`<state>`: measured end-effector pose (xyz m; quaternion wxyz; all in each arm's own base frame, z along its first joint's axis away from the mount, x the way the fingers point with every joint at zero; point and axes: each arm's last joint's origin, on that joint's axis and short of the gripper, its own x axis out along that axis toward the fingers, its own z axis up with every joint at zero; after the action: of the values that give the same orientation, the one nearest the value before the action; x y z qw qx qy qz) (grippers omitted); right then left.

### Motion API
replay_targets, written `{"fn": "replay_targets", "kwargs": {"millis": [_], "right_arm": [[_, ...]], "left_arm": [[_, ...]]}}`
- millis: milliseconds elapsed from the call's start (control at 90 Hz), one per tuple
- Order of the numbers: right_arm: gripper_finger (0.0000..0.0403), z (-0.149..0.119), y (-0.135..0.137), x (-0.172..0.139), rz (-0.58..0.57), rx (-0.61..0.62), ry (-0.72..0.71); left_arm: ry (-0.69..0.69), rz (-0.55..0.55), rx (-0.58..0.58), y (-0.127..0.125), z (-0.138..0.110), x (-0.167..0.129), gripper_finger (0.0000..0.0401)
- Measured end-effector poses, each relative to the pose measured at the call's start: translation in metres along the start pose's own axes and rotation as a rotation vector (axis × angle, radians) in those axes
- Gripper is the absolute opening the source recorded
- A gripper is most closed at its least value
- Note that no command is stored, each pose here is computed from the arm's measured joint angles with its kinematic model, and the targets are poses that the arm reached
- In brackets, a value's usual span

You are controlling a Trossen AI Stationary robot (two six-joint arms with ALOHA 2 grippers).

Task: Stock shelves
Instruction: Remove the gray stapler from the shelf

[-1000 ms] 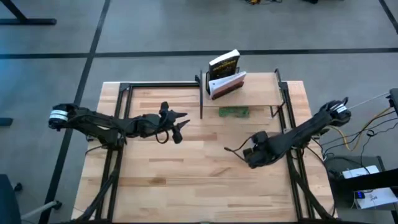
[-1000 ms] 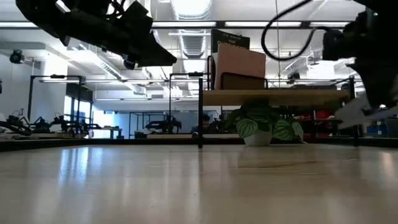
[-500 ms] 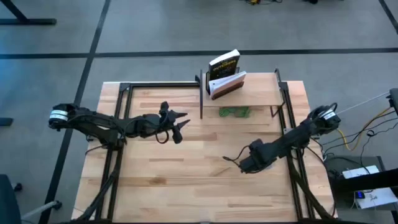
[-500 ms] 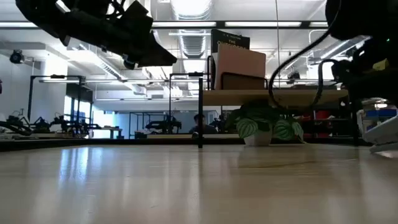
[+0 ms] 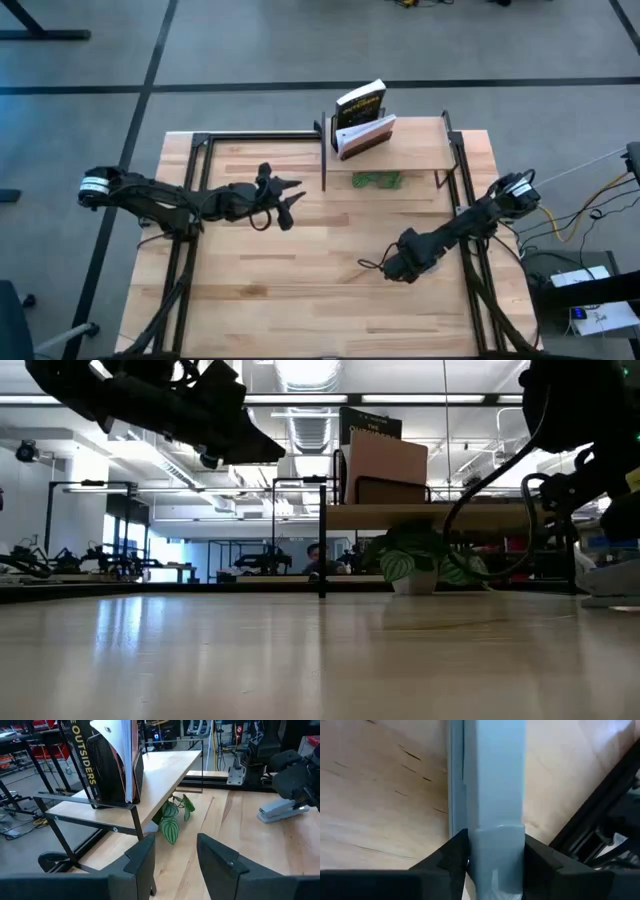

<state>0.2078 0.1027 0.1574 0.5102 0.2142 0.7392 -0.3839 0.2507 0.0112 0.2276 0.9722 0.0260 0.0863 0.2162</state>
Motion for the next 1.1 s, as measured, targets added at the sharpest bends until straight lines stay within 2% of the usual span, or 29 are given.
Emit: {"fn": "replay_targets", "kwargs": {"millis": [78, 189, 322, 411, 522, 622, 856, 1100], "right_arm": [[0.0109, -0.001, -0.005, 0.000, -0.048, -0.022, 0.011], [0.0102, -0.003, -0.016, -0.001, -0.163, 0.007, 0.033], [0.0115, -0.004, -0.024, -0.003, -0.249, 0.050, 0.032], [0.0133, -0.003, -0.022, -0.003, -0.233, 0.058, 0.001], [0.0146, 0.000, -0.015, -0.001, -0.158, 0.059, -0.019], [0.0142, 0.002, -0.012, -0.001, -0.118, 0.054, -0.024], [0.0129, 0.002, -0.014, -0.001, -0.137, 0.055, -0.016], [0.0189, 0.002, -0.014, -0.001, -0.128, 0.044, 0.020]], "left_arm": [[-0.004, 0.000, -0.002, 0.000, 0.000, 0.000, 0.0128], [-0.009, 0.000, -0.005, 0.000, 0.001, 0.000, 0.0128], [-0.013, 0.000, -0.006, 0.000, 0.001, 0.000, 0.0128], [-0.012, 0.000, -0.006, 0.000, 0.001, 0.000, 0.0128], [-0.012, 0.000, -0.005, 0.000, 0.001, 0.000, 0.0128], [-0.012, 0.000, -0.006, 0.000, 0.001, 0.000, 0.0128], [-0.012, 0.000, -0.006, 0.000, 0.001, 0.000, 0.0128], [-0.012, 0.000, -0.006, 0.000, 0.001, 0.000, 0.0128]]}}
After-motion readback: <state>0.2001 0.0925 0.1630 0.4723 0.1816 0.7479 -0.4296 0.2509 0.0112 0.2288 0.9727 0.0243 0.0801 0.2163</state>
